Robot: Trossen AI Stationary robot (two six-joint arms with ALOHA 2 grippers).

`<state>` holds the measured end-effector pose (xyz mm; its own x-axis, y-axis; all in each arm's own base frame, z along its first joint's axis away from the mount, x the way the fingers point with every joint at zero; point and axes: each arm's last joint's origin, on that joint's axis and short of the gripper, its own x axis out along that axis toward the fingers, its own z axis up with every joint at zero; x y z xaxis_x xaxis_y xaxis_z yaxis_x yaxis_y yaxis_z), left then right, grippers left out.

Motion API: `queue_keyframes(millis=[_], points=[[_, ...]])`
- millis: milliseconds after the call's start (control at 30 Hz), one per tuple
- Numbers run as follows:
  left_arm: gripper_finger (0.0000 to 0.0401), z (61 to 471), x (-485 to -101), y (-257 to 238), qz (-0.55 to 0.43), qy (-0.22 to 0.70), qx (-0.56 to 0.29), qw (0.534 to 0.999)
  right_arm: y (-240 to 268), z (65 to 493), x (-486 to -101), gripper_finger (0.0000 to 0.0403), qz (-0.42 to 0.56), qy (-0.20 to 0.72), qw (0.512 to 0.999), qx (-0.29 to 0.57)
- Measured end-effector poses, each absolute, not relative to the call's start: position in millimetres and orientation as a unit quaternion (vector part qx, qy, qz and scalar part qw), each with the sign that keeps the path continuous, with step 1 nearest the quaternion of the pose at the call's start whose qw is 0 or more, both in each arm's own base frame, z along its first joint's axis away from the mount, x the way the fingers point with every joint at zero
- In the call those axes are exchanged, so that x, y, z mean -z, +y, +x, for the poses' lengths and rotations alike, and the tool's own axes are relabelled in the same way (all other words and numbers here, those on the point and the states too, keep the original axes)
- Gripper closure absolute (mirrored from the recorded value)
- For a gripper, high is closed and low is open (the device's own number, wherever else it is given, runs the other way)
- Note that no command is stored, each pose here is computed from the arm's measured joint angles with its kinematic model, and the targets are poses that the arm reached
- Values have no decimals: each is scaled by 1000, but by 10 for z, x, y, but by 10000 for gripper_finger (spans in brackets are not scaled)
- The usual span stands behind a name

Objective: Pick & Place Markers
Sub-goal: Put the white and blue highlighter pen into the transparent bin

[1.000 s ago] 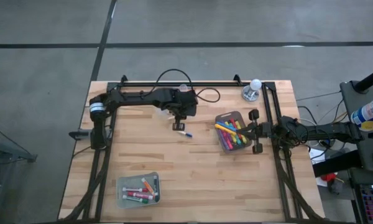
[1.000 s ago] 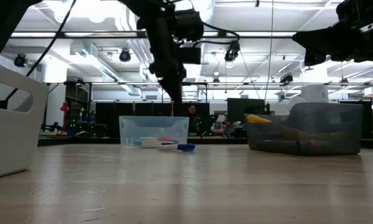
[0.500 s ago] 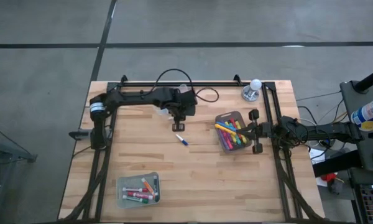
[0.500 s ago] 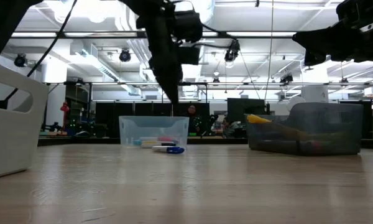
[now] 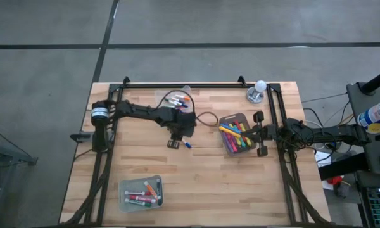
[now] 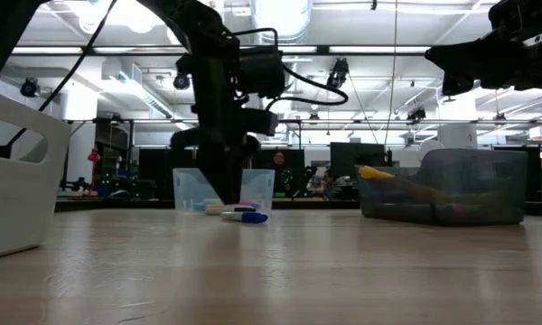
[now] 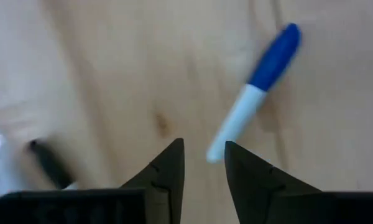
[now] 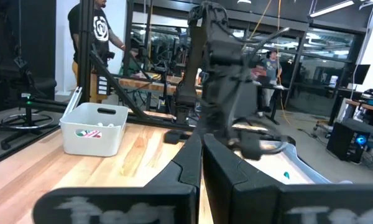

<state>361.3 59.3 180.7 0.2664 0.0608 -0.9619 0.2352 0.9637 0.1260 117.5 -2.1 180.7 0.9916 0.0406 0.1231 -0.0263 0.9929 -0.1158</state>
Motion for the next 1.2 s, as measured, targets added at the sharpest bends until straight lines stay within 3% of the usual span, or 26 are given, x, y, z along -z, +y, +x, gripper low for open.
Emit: queue_keyframes(millis=[600, 700, 867, 1200], points=[[295, 3575, -1525, 437, 137, 564, 59, 812, -21, 1175, -1807, 394, -57, -63, 996, -17], [315, 3575, -1524, 434, 124, 565, 56, 814, -21, 1175, -1807, 394, -56, -63, 996, -17], [381, 3581, -1522, 433, 117, 562, 51, 817, -22, 1175, -1807, 394, -57, -63, 996, -17], [385, 3618, -1632, 449, 121, 576, 45, 807, -22, 1175, -1807, 394, -57, -63, 996, -17]])
